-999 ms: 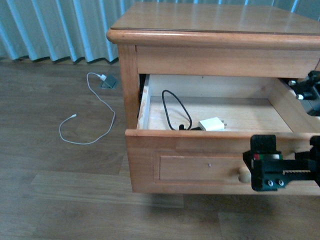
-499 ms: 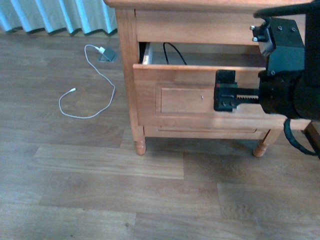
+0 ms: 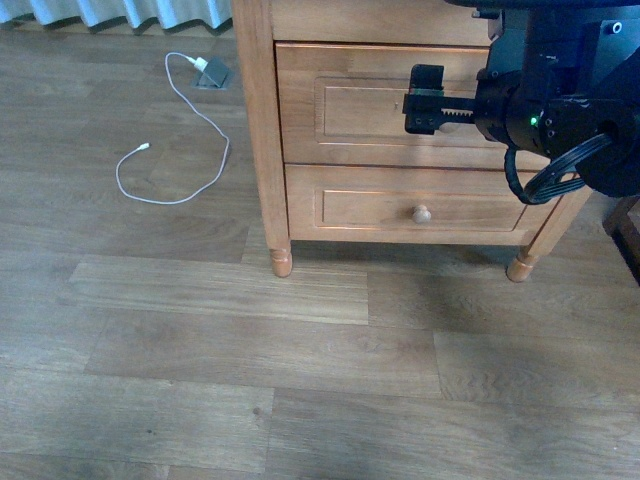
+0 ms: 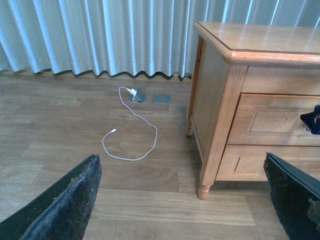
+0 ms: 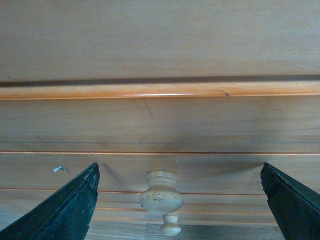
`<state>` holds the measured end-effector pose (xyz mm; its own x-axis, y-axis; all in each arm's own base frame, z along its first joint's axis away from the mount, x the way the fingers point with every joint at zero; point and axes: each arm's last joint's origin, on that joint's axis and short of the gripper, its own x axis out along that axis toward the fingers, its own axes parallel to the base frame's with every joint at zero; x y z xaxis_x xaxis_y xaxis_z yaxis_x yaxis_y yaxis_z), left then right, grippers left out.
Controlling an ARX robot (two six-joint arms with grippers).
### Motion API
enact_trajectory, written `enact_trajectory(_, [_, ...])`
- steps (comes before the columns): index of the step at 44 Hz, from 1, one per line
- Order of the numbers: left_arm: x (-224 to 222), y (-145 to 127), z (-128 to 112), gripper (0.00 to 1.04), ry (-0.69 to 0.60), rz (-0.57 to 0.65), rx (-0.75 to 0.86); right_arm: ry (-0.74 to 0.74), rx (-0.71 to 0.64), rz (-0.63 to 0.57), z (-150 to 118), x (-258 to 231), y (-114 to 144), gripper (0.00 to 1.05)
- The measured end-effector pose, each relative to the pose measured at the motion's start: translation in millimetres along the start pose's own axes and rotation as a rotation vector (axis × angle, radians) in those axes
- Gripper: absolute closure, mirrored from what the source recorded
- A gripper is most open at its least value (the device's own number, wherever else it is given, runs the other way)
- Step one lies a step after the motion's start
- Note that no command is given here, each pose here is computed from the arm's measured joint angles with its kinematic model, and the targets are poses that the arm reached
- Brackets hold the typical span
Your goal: Put charger into drawer
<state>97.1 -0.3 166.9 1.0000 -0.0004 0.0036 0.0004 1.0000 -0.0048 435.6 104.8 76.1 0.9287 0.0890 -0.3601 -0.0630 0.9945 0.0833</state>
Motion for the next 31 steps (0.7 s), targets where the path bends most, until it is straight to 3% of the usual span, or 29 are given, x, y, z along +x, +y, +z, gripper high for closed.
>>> enact_trajectory(22, [0.0,0.0,0.0,0.06,0.000,0.000,0.000,-0.042,-0.004,-0.021,-3.2,1.6,-0.2,0.08])
enact_trajectory(31, [0.0,0.0,0.1,0.06,-0.001,0.000,0.000,-0.060,-0.029,0.094,27.4,-56.1,-4.4,0.08])
